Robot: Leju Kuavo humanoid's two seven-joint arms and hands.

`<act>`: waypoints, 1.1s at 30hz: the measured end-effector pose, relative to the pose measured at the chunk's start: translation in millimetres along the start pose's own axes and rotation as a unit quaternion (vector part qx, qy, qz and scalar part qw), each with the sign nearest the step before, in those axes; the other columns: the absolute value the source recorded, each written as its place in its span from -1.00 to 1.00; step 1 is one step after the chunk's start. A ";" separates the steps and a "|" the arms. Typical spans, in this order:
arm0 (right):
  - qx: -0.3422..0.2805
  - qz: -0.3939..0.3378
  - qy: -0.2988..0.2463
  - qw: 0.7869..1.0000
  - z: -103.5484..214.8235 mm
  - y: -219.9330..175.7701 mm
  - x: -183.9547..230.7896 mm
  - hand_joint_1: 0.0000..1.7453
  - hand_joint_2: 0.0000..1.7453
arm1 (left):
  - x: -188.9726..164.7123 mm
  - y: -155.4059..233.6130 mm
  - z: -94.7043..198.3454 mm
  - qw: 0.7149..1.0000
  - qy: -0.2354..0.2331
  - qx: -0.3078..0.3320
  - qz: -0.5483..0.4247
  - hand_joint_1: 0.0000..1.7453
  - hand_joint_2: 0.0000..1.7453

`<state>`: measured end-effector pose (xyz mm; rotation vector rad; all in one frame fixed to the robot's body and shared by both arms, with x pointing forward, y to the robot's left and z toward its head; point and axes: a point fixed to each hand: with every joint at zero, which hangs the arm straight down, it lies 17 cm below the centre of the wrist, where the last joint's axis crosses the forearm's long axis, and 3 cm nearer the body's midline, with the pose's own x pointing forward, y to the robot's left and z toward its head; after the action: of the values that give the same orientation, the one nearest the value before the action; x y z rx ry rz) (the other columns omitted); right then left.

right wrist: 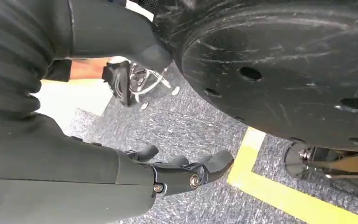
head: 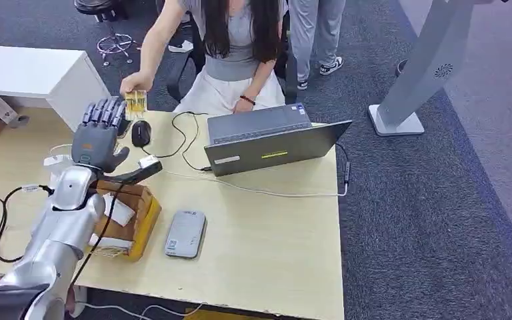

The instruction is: Pass the card to the sensor for recognition and then transmit it.

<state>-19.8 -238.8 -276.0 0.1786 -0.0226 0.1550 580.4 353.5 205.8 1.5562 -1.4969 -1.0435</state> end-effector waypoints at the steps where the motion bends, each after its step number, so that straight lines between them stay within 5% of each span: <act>1: -0.001 0.001 0.000 1.000 -0.1 -0.2 -0.2 -1.00 1.00 | 5.3 0.9 -1.8 1.000 -0.002 0.001 0.003 -1.00 1.00; 24: -0.002 0.004 0.001 1.000 -0.3 -0.2 -0.1 -1.00 1.00 | 35.1 -5.8 -0.4 0.999 -0.017 -0.006 0.028 -1.00 1.00; 25: -0.002 0.005 0.001 1.000 -0.3 -0.2 -0.2 -1.00 1.00 | 35.9 -6.1 -0.3 0.999 -0.017 -0.006 0.029 1.00 1.00; 33: 0.000 0.006 0.000 1.000 -0.4 0.9 0.5 -1.00 1.00 | 43.4 -13.9 5.7 0.999 -0.022 -0.015 0.041 1.00 1.00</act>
<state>-19.4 -237.8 -276.2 0.1776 -0.0232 0.1671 580.7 311.2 187.9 1.4481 -1.5535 -1.0538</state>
